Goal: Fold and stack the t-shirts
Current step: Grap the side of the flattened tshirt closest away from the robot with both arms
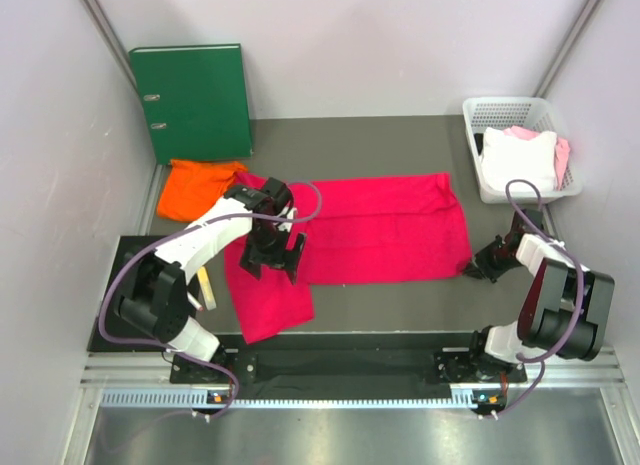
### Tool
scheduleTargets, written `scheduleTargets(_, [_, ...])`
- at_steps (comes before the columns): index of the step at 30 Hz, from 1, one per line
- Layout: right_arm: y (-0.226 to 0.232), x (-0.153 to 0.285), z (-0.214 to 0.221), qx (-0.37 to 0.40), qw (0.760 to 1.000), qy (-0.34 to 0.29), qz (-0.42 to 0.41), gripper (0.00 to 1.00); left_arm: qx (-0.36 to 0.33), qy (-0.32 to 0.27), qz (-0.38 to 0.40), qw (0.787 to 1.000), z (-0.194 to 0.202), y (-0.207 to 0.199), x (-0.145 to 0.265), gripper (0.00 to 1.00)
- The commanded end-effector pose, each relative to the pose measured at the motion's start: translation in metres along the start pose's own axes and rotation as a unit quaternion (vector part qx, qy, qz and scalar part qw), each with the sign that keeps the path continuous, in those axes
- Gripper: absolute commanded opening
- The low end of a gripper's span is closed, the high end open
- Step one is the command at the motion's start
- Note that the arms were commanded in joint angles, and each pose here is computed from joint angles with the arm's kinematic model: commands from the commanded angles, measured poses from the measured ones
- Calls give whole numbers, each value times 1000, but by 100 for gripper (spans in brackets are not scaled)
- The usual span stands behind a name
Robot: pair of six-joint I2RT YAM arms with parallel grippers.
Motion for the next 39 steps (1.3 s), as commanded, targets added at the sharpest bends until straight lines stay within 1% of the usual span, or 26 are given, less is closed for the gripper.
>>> scheduleTargets(1, [-6, -26, -14, 38, 999, -26, 8, 0, 0, 6, 0, 1000, 2, -4, 1, 96])
scheduleTargets(4, [6, -18, -23, 69, 997, -36, 6, 0, 17, 14, -20, 1000, 4, 1, -5, 96])
scheduleTargets(7, [18, -8, -34, 102, 993, -53, 5, 0, 27, -4, -38, 999, 2, 4, -8, 96])
scheduleTargets(8, [19, -7, -35, 114, 992, -56, 5, 0, 24, -19, -40, 999, -1, 2, -8, 97])
scheduleTargets(10, [24, -3, -38, 125, 990, -59, 0, 0, 19, -24, -42, 999, 0, 1, -13, 97])
scheduleTargets(12, [26, -1, -38, 139, 989, -54, -6, 0, -17, -27, -51, 998, 3, -11, -18, 97])
scheduleTargets(14, [28, 0, -36, 147, 988, -49, -15, 0, -58, -12, -96, 994, 11, -18, -27, 97])
scheduleTargets(16, [28, 0, -34, 151, 987, -46, -24, 0, -77, 1, -126, 989, 17, -20, -34, 97])
scheduleTargets(17, [29, 1, -34, 156, 986, -48, -31, 0, -91, 12, -133, 987, 21, -25, -41, 95])
scheduleTargets(20, [26, 2, -31, 168, 984, -49, -36, 0, -95, 26, -154, 983, 25, -32, -51, 91])
scheduleTargets(22, [24, 2, -29, 171, 983, -51, -44, 0, -79, 18, -151, 985, 23, -36, -57, 89])
scheduleTargets(24, [24, 3, -25, 171, 983, -48, -55, 0, -70, 19, -137, 988, 24, -43, -64, 85])
scheduleTargets(25, [24, 4, -23, 170, 983, -46, -59, 0, -65, 11, -135, 989, 22, -49, -68, 84])
scheduleTargets(29, [23, 6, -20, 172, 982, -43, -68, 0, -50, 7, -131, 990, 19, -64, -85, 81])
scheduleTargets(32, [21, 6, -19, 178, 981, -40, -66, 0, -53, 12, -124, 991, 20, -76, -95, 79])
scheduleTargets(36, [23, 6, -18, 179, 981, -38, -71, 0, -59, 8, -126, 990, 25, -85, -96, 75])
scheduleTargets(37, [23, 6, -18, 178, 981, -37, -70, 0, -54, 11, -119, 991, 28, -88, -97, 69])
scheduleTargets(39, [23, 5, -18, 179, 981, -32, -69, 0, -51, 14, -118, 992, 34, -90, -98, 67])
Point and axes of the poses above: each gripper's point midway between its finger pads, its own x axis back along the fingers, its own y axis along the line the jaws close on, z = x × y, the point moved 5 cm from there along x, back along the fingers, and after that the axes turned 14 degrees about -x, right-handed, at the moved point
